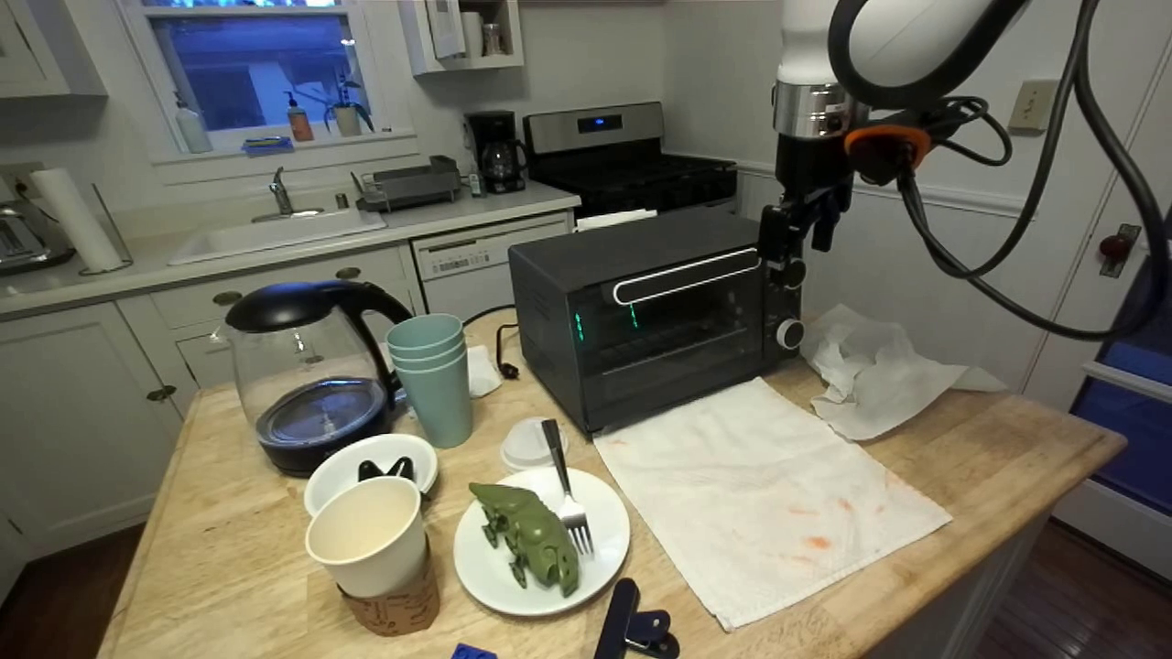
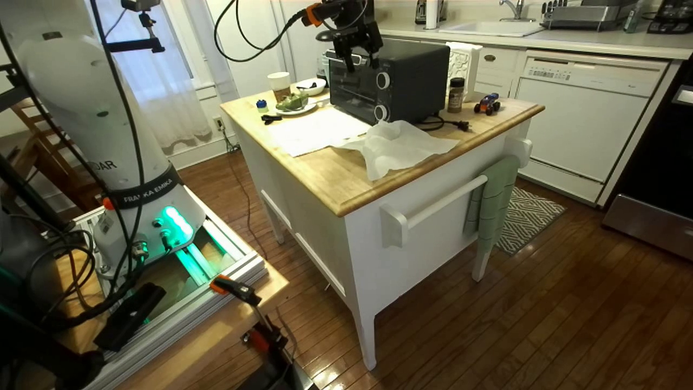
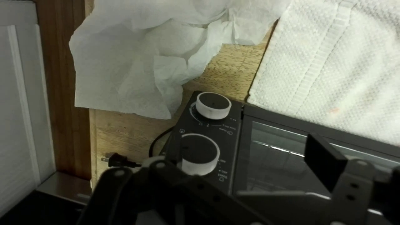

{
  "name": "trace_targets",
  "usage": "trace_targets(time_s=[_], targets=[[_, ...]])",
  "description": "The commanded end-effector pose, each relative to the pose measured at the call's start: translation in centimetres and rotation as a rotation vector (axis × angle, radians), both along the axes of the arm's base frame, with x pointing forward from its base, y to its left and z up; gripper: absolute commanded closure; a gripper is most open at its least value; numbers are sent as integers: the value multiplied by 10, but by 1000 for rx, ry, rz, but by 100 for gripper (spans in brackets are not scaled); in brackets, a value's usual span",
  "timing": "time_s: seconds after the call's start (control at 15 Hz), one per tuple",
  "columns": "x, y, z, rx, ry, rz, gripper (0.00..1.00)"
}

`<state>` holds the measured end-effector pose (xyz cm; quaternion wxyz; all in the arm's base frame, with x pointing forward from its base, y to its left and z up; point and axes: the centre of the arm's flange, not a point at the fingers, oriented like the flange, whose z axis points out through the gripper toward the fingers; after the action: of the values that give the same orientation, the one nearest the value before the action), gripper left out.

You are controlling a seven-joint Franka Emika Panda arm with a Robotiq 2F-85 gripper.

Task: Turn the top dial on the oven to the right twice

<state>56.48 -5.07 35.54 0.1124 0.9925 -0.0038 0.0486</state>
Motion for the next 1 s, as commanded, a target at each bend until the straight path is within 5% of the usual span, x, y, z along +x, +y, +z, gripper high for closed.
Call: trace_targets(time_s=[0.0,0.93], targets=[[12,3,-5,-27,-11,6,0],[31,0,-15,-18,-23,22,0]])
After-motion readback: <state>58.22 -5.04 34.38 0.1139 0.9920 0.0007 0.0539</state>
